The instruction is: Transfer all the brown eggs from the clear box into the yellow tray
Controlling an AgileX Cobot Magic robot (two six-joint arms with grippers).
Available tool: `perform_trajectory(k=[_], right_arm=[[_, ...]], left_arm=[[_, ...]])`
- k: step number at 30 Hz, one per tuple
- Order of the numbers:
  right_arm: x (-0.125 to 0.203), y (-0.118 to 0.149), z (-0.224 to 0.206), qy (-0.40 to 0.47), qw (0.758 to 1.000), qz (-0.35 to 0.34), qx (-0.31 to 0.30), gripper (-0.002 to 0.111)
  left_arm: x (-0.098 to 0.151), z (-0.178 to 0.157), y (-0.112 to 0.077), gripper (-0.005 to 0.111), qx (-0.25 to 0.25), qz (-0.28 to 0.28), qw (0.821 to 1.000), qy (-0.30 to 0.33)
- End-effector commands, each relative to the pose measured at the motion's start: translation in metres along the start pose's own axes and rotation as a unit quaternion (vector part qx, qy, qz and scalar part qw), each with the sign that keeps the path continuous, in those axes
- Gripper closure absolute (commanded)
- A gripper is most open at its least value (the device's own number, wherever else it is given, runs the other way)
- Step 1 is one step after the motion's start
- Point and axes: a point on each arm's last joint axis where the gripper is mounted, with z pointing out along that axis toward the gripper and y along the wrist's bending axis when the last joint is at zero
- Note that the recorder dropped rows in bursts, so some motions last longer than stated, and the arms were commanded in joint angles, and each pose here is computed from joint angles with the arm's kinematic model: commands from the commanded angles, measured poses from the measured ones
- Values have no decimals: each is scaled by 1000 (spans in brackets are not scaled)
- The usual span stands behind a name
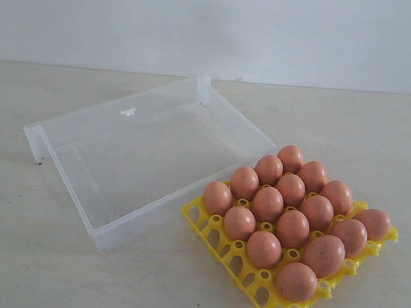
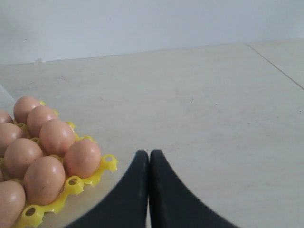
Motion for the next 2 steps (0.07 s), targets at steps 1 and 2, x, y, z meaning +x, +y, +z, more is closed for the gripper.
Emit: perform_trajectory(k=[1,2], right_arm=[[-1,0,0,-8,1000,1,2,108],[-1,0,0,-8,1000,1,2,108]], left_arm=[[-1,0,0,111,-1,-2,1000,-4],[-1,0,0,111,-1,-2,1000,-4]])
